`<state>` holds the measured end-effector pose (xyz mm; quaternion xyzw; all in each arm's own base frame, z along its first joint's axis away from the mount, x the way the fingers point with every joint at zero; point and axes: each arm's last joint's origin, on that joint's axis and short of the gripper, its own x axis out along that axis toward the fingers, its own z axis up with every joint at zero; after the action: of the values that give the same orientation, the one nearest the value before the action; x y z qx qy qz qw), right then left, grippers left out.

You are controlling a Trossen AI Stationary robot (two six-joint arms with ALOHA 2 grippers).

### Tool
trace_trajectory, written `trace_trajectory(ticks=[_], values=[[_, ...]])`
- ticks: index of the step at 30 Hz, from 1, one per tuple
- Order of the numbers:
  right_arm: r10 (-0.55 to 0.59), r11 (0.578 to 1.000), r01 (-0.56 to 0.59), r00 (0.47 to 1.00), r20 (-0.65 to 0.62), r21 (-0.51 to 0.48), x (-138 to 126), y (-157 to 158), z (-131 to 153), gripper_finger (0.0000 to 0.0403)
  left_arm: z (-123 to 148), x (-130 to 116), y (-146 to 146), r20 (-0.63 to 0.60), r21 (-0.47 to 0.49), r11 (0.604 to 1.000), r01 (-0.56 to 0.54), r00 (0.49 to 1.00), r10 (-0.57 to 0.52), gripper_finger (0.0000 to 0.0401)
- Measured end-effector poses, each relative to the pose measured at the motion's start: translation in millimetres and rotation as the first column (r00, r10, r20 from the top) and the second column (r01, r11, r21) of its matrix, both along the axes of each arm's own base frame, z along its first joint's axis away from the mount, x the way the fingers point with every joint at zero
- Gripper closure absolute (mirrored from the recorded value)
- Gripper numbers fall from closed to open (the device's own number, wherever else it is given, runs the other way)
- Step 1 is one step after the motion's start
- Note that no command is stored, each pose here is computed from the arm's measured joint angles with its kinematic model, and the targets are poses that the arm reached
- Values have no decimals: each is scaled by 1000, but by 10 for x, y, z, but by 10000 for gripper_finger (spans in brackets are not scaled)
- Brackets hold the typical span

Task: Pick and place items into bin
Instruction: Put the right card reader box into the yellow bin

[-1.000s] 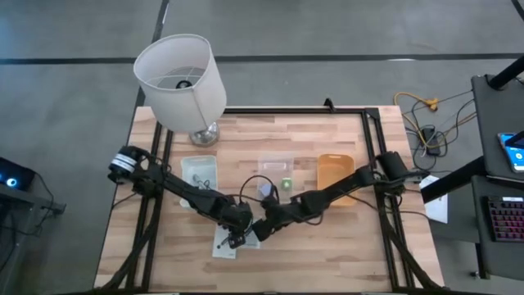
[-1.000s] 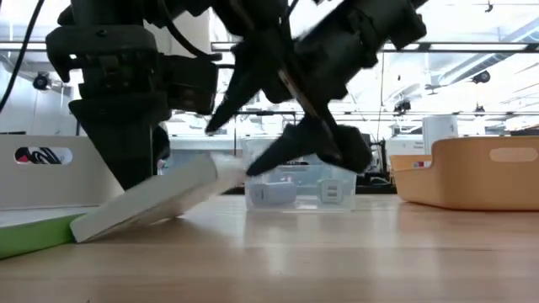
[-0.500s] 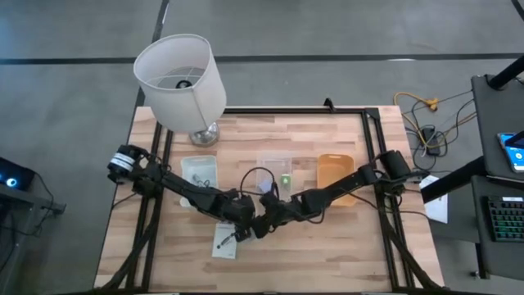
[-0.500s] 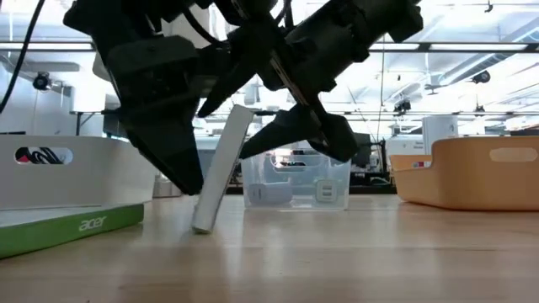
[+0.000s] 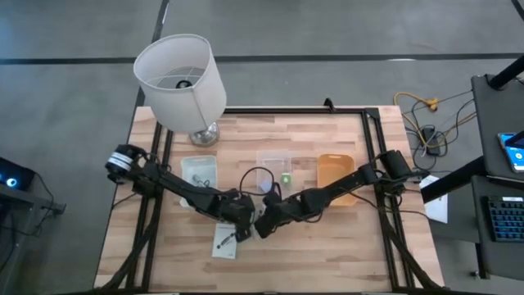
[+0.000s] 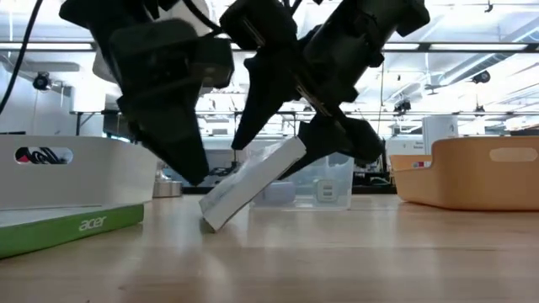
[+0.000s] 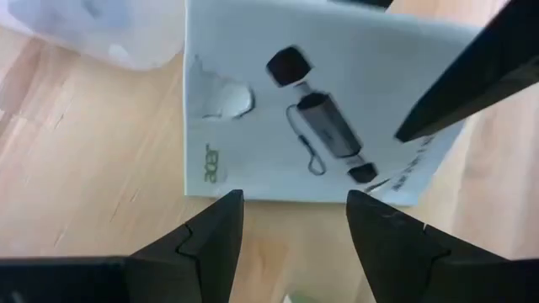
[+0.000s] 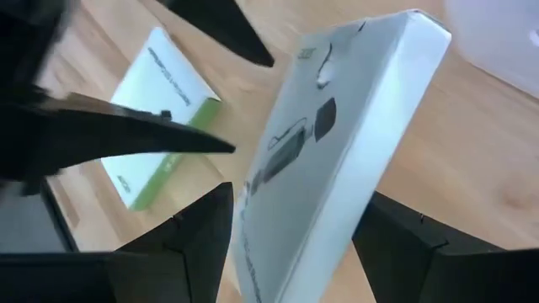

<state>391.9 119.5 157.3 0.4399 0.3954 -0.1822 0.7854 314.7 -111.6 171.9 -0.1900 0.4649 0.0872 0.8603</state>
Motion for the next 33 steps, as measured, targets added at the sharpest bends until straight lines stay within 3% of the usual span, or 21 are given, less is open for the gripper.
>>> trace_trajectory(ticks=[5, 15, 22, 29, 33], values=[[13, 1000, -13, 1000, -12, -7, -2, -1, 6, 211, 34, 15, 5, 34, 15, 1000, -17, 999, 17, 206], [34, 999, -34, 999, -11, -9, 0, 3, 13, 332, 34, 9, -1, 32, 14, 1000, -15, 999, 14, 206], [85, 996, -85, 996, 1, 6, -67, 73, 155, 354, 261, -80, -51, 99, 1, 1000, 0, 995, 0, 205], [11, 996, -14, 999, -33, -82, -539, 267, 725, 354, 736, -309, -80, 286, 46, 996, -78, 956, 62, 206], [-171, 975, 162, 984, -49, -151, -999, 326, 1138, 355, 871, -389, -49, 338, 66, 990, -127, 936, 98, 206]])
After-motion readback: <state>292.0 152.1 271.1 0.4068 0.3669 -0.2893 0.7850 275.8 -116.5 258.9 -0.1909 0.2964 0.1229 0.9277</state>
